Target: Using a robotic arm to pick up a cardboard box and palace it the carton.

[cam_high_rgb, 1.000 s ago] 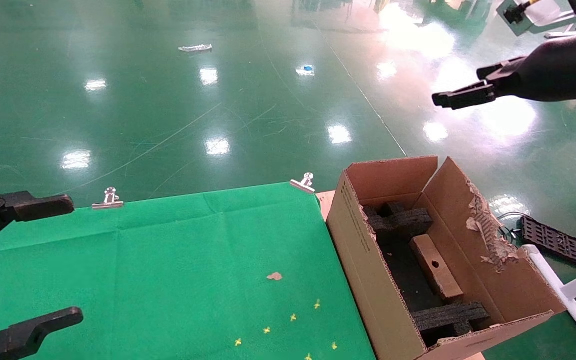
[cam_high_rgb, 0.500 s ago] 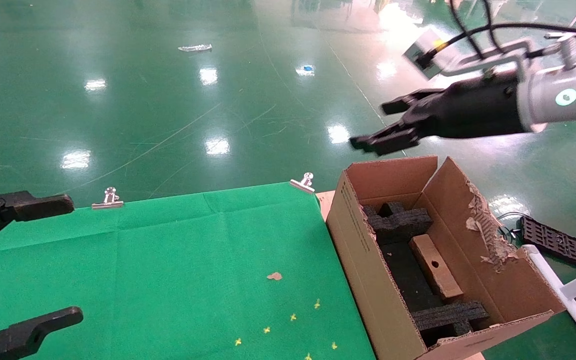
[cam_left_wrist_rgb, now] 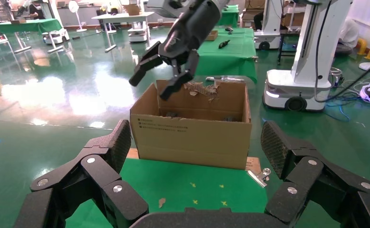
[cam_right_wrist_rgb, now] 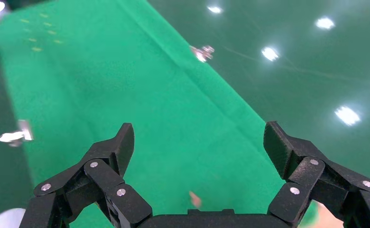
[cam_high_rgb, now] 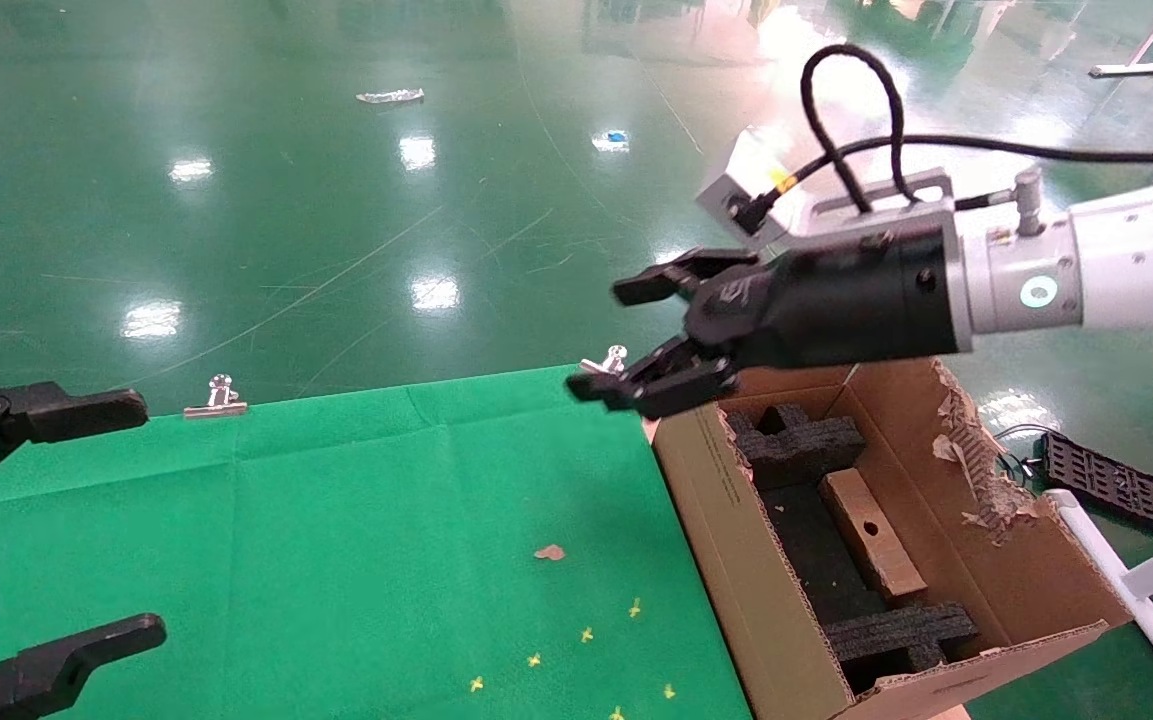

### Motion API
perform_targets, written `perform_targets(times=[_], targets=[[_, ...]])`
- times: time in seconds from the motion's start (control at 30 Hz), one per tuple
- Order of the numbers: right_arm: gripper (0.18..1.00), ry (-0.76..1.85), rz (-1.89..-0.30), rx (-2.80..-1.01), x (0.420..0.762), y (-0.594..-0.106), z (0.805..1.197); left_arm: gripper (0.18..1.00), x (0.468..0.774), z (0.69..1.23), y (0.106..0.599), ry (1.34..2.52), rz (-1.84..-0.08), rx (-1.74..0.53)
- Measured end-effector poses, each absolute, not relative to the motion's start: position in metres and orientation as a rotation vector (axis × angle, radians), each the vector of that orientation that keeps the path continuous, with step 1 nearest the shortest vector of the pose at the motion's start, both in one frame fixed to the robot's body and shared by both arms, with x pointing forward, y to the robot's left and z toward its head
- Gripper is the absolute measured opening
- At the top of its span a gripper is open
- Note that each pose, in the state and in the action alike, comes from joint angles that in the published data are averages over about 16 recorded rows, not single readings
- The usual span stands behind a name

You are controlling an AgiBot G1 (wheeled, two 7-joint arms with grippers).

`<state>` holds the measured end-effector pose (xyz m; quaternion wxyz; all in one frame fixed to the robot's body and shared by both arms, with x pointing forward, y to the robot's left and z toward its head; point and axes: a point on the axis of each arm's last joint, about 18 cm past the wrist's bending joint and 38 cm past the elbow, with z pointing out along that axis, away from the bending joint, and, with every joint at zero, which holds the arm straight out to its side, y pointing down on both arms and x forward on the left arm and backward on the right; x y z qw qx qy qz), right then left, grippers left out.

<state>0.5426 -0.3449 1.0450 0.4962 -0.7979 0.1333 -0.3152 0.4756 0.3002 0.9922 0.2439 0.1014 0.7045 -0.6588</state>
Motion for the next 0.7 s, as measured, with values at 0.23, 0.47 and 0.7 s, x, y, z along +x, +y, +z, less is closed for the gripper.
perform_targets(times=[0.23, 0.47, 0.7], targets=[[1.000, 0.158, -0.672, -1.883, 0.530, -0.323, 1.029, 1.001, 0.476, 0.992, 0.300, 1.924, -1.799, 0.277], [1.000, 0.007, -0.604, -1.803, 0.513, -0.309, 1.015, 1.001, 0.476, 0.992, 0.300, 1.924, -1.799, 0.277], [1.000, -0.122, -0.564, -1.705, 0.495, -0.302, 1.003, 1.001, 0.476, 0.992, 0.300, 1.924, -1.799, 0.277]])
